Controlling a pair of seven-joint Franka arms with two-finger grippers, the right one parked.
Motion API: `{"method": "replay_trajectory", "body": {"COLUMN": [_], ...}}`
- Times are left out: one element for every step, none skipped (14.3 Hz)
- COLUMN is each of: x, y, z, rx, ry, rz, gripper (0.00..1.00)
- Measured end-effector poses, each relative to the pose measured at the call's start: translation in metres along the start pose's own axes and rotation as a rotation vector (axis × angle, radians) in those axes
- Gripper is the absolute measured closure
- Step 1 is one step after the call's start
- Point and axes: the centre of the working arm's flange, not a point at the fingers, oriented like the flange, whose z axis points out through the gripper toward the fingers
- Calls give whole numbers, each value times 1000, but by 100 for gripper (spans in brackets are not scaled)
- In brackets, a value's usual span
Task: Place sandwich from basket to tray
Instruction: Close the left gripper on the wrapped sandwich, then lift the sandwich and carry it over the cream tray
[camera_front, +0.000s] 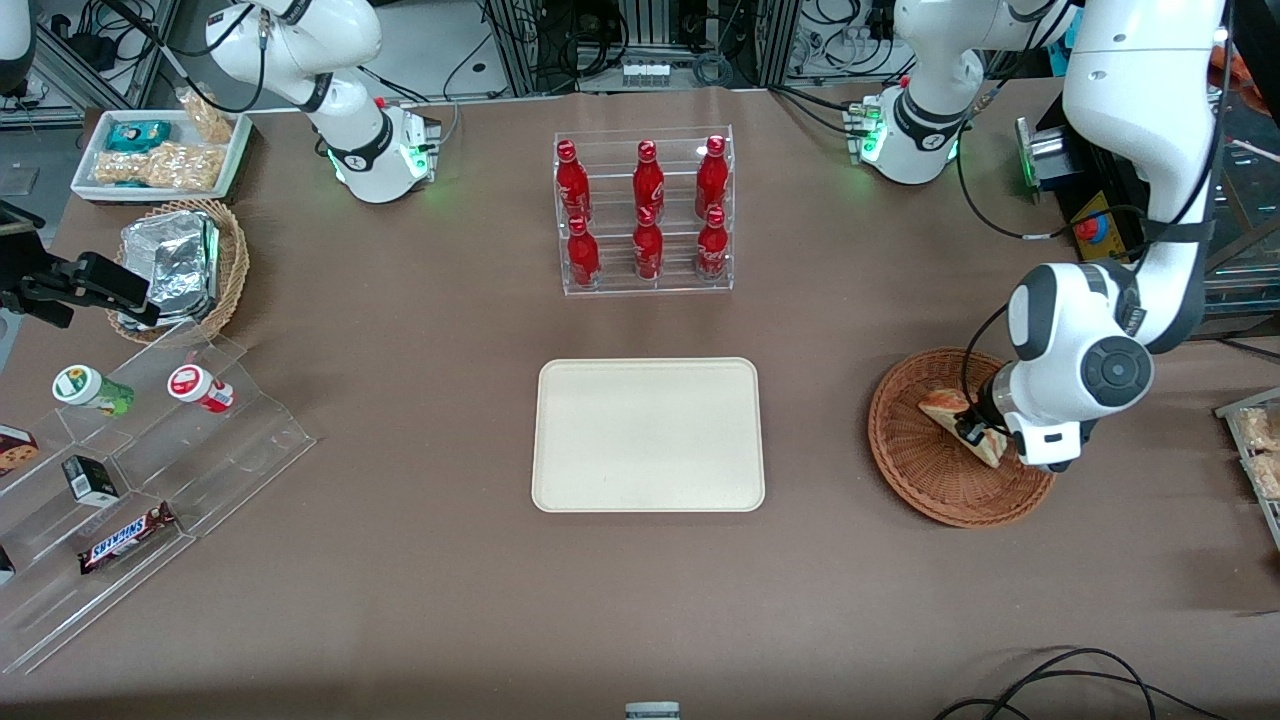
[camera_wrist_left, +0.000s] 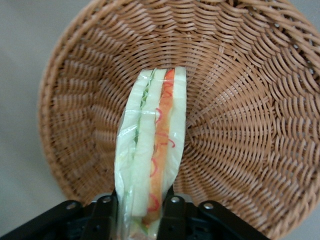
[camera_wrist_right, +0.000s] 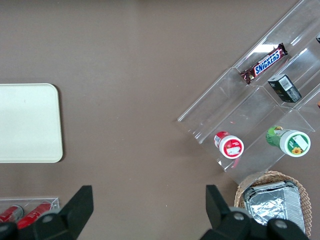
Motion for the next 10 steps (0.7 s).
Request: {"method": "replay_trajectory", "body": {"x": [-1,-6,-16,-32,-53,-75,-98,-121,-146,-170], "y": [5,12,21,33,45,59,73,89,107,125], "z": [-19,-36,-48,-54,-55,-55,-53,-52,-49,-44], "rx": [9,6,1,-4,-5,-9,-16,-24,-28,-30], "ry": [-5,0,9,19,27,38,52,66,77,86], "rz": [2,18,50,109,198,302,400,484,550,597], "gripper": [79,83,83,83,83,83,85,85,85,85]}}
